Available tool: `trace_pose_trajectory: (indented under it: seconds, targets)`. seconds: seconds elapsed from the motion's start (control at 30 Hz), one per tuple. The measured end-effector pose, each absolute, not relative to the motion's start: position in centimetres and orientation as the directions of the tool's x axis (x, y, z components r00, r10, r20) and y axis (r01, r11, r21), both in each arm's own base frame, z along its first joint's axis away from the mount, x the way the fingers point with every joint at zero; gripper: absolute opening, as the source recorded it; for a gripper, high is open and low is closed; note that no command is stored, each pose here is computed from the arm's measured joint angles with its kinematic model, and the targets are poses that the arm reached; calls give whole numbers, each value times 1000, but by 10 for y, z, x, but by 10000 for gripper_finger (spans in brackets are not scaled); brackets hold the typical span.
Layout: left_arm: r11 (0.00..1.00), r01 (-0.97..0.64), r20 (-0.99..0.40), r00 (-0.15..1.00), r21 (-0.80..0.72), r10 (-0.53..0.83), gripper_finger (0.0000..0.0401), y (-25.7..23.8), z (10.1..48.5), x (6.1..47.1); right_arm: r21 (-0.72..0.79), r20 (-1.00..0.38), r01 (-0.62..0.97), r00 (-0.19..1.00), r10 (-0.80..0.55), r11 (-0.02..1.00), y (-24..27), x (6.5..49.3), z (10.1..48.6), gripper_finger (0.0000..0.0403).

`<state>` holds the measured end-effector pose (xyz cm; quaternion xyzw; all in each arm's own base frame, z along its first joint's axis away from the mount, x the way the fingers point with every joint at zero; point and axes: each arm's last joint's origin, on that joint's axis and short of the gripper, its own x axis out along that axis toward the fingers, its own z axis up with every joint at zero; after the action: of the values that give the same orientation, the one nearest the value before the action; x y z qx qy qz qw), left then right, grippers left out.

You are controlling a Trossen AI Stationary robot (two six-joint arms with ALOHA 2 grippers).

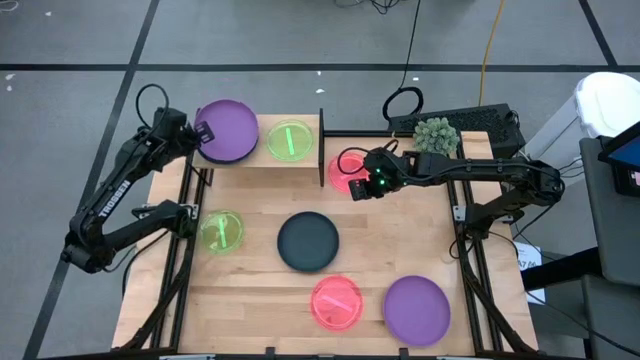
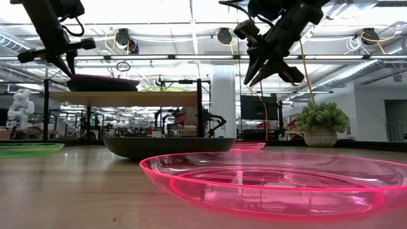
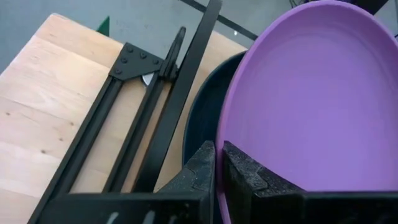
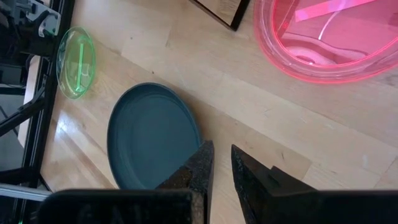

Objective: Place and stack plates onto a shelf
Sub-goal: Stack the left purple plate on the dark blue plate

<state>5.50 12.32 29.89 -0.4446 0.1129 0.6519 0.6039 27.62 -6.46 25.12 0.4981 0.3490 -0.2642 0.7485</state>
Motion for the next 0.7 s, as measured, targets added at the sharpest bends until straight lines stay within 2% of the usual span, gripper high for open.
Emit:
trace_pose_trajectory:
  seconds: [0.5, 0.7]
  targets:
    - [-254, -890, -714, 107, -379, 691, 32, 121, 299, 54, 561, -786, 743, 617, -48, 367, -65, 276, 251, 43]
    - [-257, -888, -714, 107, -382, 692, 86, 121, 299, 54, 559, -786, 742, 616, -48, 371, -65, 276, 251, 43]
